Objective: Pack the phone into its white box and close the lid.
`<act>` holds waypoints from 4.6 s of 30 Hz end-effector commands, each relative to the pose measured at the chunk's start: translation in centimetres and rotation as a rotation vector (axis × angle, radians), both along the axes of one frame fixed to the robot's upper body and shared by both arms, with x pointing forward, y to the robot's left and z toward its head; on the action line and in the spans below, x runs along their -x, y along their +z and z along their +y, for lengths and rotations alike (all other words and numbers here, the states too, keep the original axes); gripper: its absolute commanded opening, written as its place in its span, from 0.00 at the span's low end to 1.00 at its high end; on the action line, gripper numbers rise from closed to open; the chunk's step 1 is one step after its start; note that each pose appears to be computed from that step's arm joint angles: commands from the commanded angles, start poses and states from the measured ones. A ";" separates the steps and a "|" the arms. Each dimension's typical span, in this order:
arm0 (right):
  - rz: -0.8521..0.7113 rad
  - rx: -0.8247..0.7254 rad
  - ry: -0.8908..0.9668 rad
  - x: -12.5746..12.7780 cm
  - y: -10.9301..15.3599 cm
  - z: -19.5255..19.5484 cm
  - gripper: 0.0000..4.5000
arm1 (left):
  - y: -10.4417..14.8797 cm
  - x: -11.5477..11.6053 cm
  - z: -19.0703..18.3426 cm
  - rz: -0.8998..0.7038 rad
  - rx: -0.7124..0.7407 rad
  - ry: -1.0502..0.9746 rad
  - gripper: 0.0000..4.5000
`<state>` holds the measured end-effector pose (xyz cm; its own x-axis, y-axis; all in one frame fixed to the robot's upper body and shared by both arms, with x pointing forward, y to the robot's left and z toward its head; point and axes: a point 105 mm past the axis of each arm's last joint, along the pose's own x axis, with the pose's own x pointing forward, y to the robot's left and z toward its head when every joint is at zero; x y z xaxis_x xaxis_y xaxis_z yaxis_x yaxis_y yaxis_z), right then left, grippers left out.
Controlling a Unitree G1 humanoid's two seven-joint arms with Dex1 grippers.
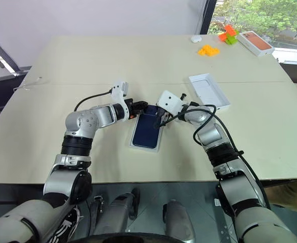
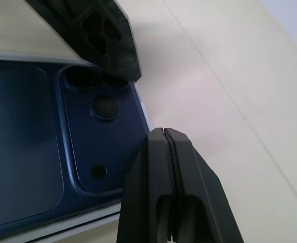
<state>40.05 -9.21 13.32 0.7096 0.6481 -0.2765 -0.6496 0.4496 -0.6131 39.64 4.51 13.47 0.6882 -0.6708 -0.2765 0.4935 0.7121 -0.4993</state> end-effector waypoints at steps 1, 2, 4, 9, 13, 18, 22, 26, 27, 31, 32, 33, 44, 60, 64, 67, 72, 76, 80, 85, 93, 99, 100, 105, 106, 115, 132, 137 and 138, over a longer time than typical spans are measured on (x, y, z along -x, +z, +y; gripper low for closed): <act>-0.031 0.054 0.033 0.4 0.0 0.1 0.00 | -0.3 0.6 -0.2 -0.003 -0.017 -0.026 0.00; -0.029 0.081 0.043 0.6 -0.3 0.0 0.00 | -0.6 0.9 -0.1 0.004 -0.028 -0.033 0.00; -0.015 0.091 0.077 1.1 -0.6 0.0 0.00 | -1.1 1.3 -0.1 0.019 -0.049 -0.048 0.00; 0.013 0.087 0.132 2.1 -0.6 0.3 0.00 | -0.7 2.1 -0.2 0.025 -0.014 -0.061 0.00; 0.001 0.041 0.125 1.9 0.4 0.5 0.00 | 0.4 1.3 0.5 -0.042 -0.031 -0.005 0.00; 0.066 -0.107 0.236 4.0 2.3 1.1 0.00 | 3.4 3.2 -0.2 -0.107 0.054 -0.111 0.00; 0.135 -0.138 0.314 6.3 1.8 1.4 0.00 | 2.9 5.0 -0.2 -0.107 0.021 -0.194 0.00; 0.144 -0.041 0.300 7.0 -0.6 1.4 0.00 | 0.3 5.9 0.3 -0.054 -0.057 -0.216 0.00; 0.142 -0.019 0.290 7.0 -1.1 1.3 0.00 | -0.3 6.0 0.4 -0.033 -0.067 -0.215 0.00; 0.112 0.011 0.246 6.2 -1.6 1.3 0.00 | -2.3 6.1 0.6 -0.020 -0.144 -0.195 0.00; 0.111 -0.016 0.237 6.0 -0.9 1.3 0.00 | -1.4 5.8 0.6 -0.028 -0.103 -0.172 0.00; 0.111 -0.044 0.227 5.7 -0.4 1.2 0.00 | -0.2 5.5 0.7 -0.047 -0.054 -0.155 0.00; 0.105 0.004 0.155 4.9 0.7 -3.9 0.00 | 0.3 5.3 5.5 -0.104 -0.147 -0.098 0.00; 0.086 0.097 0.146 5.0 -1.9 -3.4 0.00 | -4.2 5.4 1.6 -0.024 -0.220 -0.210 0.00; 0.073 0.121 0.110 4.5 -1.4 -4.9 0.00 | -4.0 5.8 -0.7 -0.039 -0.202 -0.271 0.00; 0.073 0.133 0.086 4.3 -1.2 -6.0 0.00 | -3.9 5.5 -2.3 -0.032 -0.172 -0.288 0.00; 0.079 0.154 0.051 4.2 -1.1 -7.6 0.00 | -3.3 5.2 -5.1 -0.062 -0.159 -0.344 0.00; 0.088 0.181 0.019 4.3 -1.3 -9.4 0.00 | -3.0 5.1 -7.2 -0.072 -0.146 -0.388 0.00; 0.088 0.228 -0.021 4.3 -1.5 -11.5 0.00 | -2.5 5.0 -9.0 -0.100 -0.131 -0.424 0.00; 0.089 0.243 -0.047 4.4 -1.3 -13.0 0.00 | -2.5 5.0 -10.7 -0.092 -0.115 -0.443 0.00; 0.102 0.268 -0.075 4.5 -1.4 -14.4 0.00 | -2.4 5.2 -12.1 -0.109 -0.118 -0.493 0.00; 0.106 0.279 -0.073 4.6 -1.5 -14.5 0.00 | -2.8 4.8 -11.8 -0.091 -0.125 -0.458 0.00; 0.108 0.277 -0.071 4.6 -1.5 -14.4 0.00 | -2.8 4.7 -11.7 -0.092 -0.126 -0.449 0.00; 0.125 0.265 -0.060 4.5 -1.1 -14.1 0.00 | -2.0 4.0 -11.1 -0.136 -0.120 -0.430 0.00; 0.123 0.268 -0.057 4.5 -1.0 -14.1 0.00 | -2.0 3.9 -10.9 -0.120 -0.119 -0.420 0.00; 0.075 0.264 -0.074 3.3 1.2 -14.5 0.00 | -0.7 4.6 -10.8 -0.148 -0.078 -0.438 0.00; 0.171 0.324 -0.020 4.6 -0.3 -14.8 0.00 | -1.5 3.2 -9.5 -0.134 -0.111 -0.372 0.00; 0.224 0.320 -0.009 5.3 -0.7 -14.9 0.00 | -0.9 3.1 -9.6 -0.146 -0.100 -0.376 0.00; 0.219 0.322 -0.009 5.4 -0.6 -14.8 0.00 | -0.9 3.1 -9.6 -0.148 -0.102 -0.380 0.00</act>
<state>34.86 -24.18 11.60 0.6114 0.4857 -0.6248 -0.7854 0.2759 -0.5540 36.39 -4.81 11.52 0.4344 -0.8520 -0.2923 0.7755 0.5188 -0.3598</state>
